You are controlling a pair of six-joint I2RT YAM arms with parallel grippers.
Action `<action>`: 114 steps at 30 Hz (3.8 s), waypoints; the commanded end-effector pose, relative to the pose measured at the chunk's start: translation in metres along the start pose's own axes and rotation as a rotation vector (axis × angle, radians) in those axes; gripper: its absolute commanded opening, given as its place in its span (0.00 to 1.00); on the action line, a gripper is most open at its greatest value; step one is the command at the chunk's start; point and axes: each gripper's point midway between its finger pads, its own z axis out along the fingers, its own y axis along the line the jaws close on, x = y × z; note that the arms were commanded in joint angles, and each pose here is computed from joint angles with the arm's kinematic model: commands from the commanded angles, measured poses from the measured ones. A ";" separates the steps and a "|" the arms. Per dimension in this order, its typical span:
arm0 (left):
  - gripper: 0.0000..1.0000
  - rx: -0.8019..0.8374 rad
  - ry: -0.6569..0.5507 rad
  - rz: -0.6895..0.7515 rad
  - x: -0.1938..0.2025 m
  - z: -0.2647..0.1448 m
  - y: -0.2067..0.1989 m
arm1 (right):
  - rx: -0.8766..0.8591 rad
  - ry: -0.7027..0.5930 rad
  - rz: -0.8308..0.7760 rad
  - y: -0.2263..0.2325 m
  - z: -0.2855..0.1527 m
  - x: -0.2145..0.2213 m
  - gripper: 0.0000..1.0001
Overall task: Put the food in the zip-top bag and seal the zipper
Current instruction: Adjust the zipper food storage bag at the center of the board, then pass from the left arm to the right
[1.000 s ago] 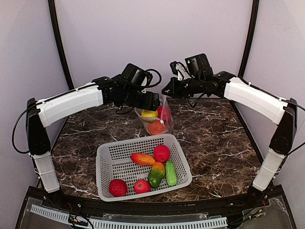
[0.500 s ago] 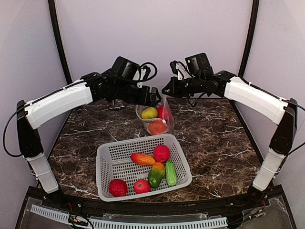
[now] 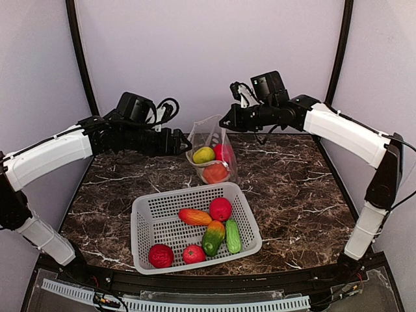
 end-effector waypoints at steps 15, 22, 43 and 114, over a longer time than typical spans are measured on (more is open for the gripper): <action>0.31 0.101 0.063 -0.133 0.026 0.042 0.000 | -0.046 -0.046 -0.039 0.017 -0.003 -0.014 0.00; 0.19 0.105 0.042 -0.130 0.017 0.042 -0.003 | -0.055 -0.055 -0.052 0.020 -0.006 -0.018 0.00; 0.01 0.252 -0.233 -0.114 -0.054 -0.009 -0.043 | -0.178 -0.103 -0.173 0.056 0.014 -0.034 0.00; 0.87 0.163 -0.274 0.328 -0.053 -0.094 -0.016 | -0.255 -0.068 -0.583 0.106 -0.031 0.082 0.00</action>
